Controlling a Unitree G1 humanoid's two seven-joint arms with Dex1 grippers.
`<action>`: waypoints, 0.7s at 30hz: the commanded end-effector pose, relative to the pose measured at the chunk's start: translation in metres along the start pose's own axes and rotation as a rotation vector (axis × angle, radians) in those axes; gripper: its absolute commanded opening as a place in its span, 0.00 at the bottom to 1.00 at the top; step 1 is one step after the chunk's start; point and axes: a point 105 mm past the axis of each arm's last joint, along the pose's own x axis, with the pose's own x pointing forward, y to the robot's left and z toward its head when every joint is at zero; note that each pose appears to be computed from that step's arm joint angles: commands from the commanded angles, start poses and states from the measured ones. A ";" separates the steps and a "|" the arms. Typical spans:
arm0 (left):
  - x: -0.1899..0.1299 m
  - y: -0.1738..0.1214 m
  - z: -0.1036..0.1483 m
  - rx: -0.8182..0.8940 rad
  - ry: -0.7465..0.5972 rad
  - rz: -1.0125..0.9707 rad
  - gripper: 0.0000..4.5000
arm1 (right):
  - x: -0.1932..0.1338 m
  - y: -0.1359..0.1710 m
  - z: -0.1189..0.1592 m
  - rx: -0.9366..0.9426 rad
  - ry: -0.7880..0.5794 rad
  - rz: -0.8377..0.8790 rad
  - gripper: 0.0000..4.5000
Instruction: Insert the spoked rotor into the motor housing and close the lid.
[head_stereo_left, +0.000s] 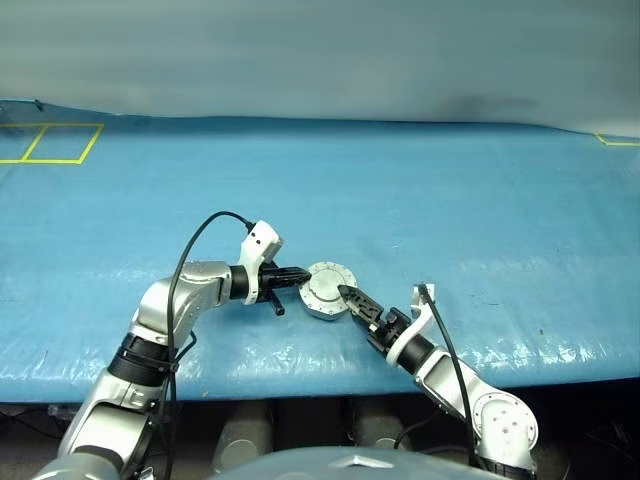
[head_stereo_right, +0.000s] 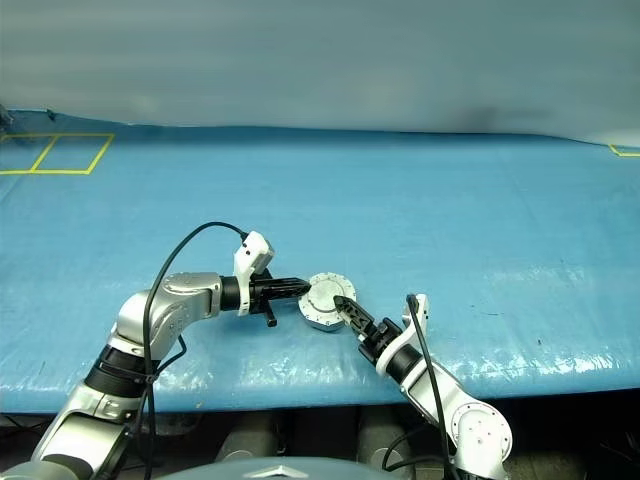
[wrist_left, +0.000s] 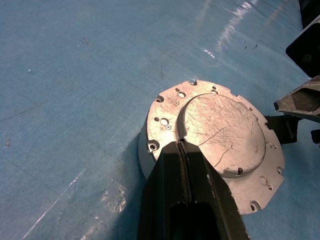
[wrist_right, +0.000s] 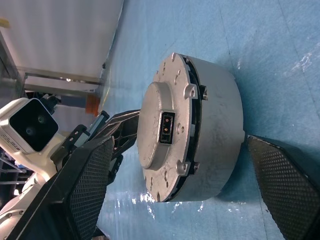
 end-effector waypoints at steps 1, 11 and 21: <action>0.005 -0.006 -0.010 -0.011 0.035 -0.021 0.00 | 0.000 0.001 -0.007 0.078 0.018 0.022 0.99; 0.007 -0.006 -0.011 -0.016 0.032 -0.023 0.00 | -0.002 -0.004 -0.013 0.178 0.021 0.022 0.99; 0.008 -0.007 -0.011 -0.015 0.030 -0.024 0.00 | 0.007 0.000 -0.016 0.182 0.034 0.040 0.99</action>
